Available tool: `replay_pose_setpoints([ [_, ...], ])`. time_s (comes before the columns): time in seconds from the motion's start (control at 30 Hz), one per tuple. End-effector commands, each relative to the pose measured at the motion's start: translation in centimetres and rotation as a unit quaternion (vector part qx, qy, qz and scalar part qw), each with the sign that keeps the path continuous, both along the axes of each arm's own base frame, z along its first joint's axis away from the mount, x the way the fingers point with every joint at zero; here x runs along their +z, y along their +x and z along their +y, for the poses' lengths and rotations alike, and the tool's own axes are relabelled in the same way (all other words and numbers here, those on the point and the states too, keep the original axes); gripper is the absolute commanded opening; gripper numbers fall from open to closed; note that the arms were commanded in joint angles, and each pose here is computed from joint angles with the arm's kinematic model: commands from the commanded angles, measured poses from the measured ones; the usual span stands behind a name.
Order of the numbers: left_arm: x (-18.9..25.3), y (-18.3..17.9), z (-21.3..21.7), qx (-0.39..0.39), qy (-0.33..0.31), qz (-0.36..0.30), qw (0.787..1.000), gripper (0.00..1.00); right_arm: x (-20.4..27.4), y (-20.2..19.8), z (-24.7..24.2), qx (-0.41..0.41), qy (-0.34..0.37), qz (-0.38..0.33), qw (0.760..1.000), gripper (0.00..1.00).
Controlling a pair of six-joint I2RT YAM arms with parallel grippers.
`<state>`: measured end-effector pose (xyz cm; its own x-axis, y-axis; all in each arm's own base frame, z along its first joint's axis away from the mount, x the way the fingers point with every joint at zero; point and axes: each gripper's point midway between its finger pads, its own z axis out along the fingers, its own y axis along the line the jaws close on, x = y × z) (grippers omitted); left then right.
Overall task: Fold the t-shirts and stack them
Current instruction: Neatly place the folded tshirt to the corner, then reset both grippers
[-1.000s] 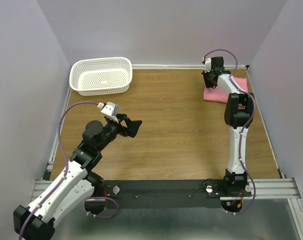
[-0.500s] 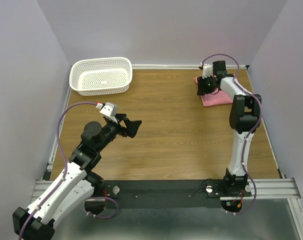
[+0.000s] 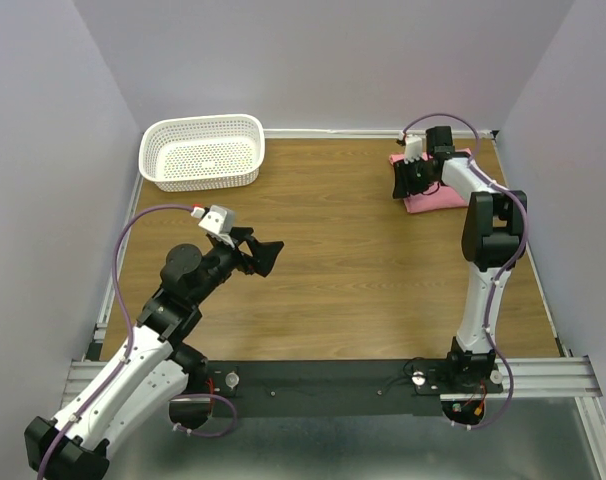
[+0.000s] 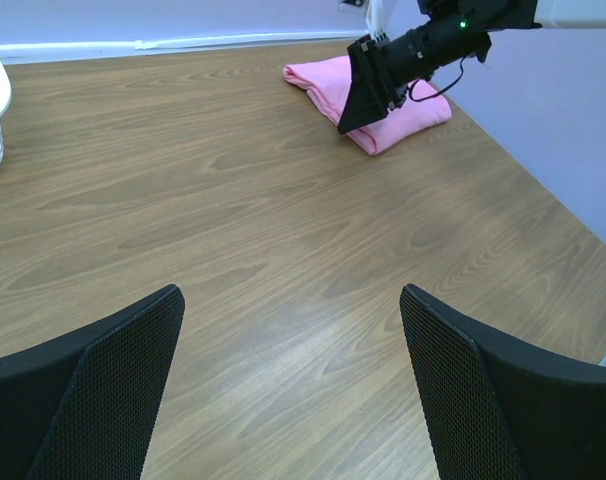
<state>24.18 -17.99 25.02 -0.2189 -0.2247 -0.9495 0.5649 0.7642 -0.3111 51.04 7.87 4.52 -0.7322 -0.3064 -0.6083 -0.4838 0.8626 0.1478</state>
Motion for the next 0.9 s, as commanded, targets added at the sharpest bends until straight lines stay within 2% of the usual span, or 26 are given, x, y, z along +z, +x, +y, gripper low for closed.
replay_pose_setpoints([
  [0.0, 1.2, -0.1, -0.1, -0.006, -0.007, -0.016, 1.000, 0.96, 0.8, -0.4, 0.0, 0.003, -0.007, -0.002, 1.000, 0.47],
  [0.1, 1.1, -0.2, -0.1, -0.007, -0.007, -0.016, 1.000, 0.96, 0.5, -0.8, 0.3, 0.008, 0.005, 0.006, 1.000, 0.46],
  [0.17, 1.4, -0.2, 0.0, -0.005, -0.009, -0.019, 1.000, 0.96, 0.9, -2.2, 1.7, 0.044, 0.038, 0.016, 0.998, 0.45],
  [0.27, 2.4, 0.0, 0.2, 0.002, -0.012, -0.032, 0.999, 0.97, 4.9, -3.7, 2.9, 0.074, 0.059, -0.016, 0.995, 0.46],
  [0.33, 3.1, 0.3, 0.4, 0.013, -0.015, -0.038, 0.999, 0.98, 6.4, -5.2, 2.4, 0.073, 0.046, -0.030, 0.996, 0.51],
  [0.4, 4.5, 1.2, 1.0, 0.039, -0.024, -0.041, 0.998, 0.98, 11.0, -5.9, 1.2, 0.056, 0.017, -0.090, 0.994, 0.60],
  [0.43, 4.7, 1.6, 1.4, 0.057, -0.029, -0.033, 0.997, 0.98, 10.4, -7.2, 0.5, 0.040, 0.009, -0.084, 0.996, 0.78],
  [0.47, 5.4, 2.5, 2.4, 0.094, -0.035, -0.031, 0.994, 0.98, 13.7, -7.9, -0.6, 0.016, -0.005, -0.129, 0.991, 0.99],
  [0.5, 5.5, 3.0, 3.1, 0.113, -0.040, -0.026, 0.992, 0.98, 14.9, -7.6, -1.5, -0.013, -0.005, -0.162, 0.987, 1.00],
  [0.53, 5.7, 3.5, 3.6, 0.126, -0.046, -0.023, 0.991, 0.98, 14.3, -8.6, -3.8, -0.063, 0.008, -0.152, 0.986, 1.00],
  [0.57, 5.8, 4.6, 5.2, 0.150, -0.048, -0.021, 0.987, 0.98, 17.4, -9.1, -4.9, -0.085, 0.035, -0.199, 0.976, 1.00],
  [0.6, 6.0, 5.1, 5.9, 0.157, -0.053, -0.021, 0.986, 0.98, 18.0, -9.6, -6.2, -0.111, 0.054, -0.205, 0.971, 1.00],
  [0.63, 5.8, 5.1, 5.6, 0.131, -0.066, -0.008, 0.989, 0.98, 17.9, -10.8, -8.9, -0.148, 0.096, -0.196, 0.965, 1.00],
  [0.67, 5.1, 6.6, 8.6, 0.168, -0.066, 0.002, 0.984, 0.98, 18.1, -11.5, -10.2, -0.166, 0.111, -0.196, 0.960, 1.00],
  [0.7, 4.9, 7.0, 9.2, 0.163, -0.069, 0.004, 0.984, 0.98, 19.1, -12.2, -11.5, -0.191, 0.116, -0.211, 0.952, 1.00],
  [0.73, 4.0, 7.5, 9.8, 0.158, -0.066, 0.021, 0.985, 0.98, 18.2, -13.0, -13.5, -0.227, 0.112, -0.202, 0.946, 1.00],
  [0.8, 3.0, 8.6, 12.6, 0.200, -0.024, 0.023, 0.979, 0.98, 17.5, -14.1, -15.4, -0.266, 0.085, -0.206, 0.938, 1.00],
  [0.87, 1.2, 9.3, 15.6, 0.270, 0.028, 0.051, 0.961, 0.98, 18.0, -15.4, -17.5, -0.314, 0.031, -0.230, 0.921, 1.00],
])
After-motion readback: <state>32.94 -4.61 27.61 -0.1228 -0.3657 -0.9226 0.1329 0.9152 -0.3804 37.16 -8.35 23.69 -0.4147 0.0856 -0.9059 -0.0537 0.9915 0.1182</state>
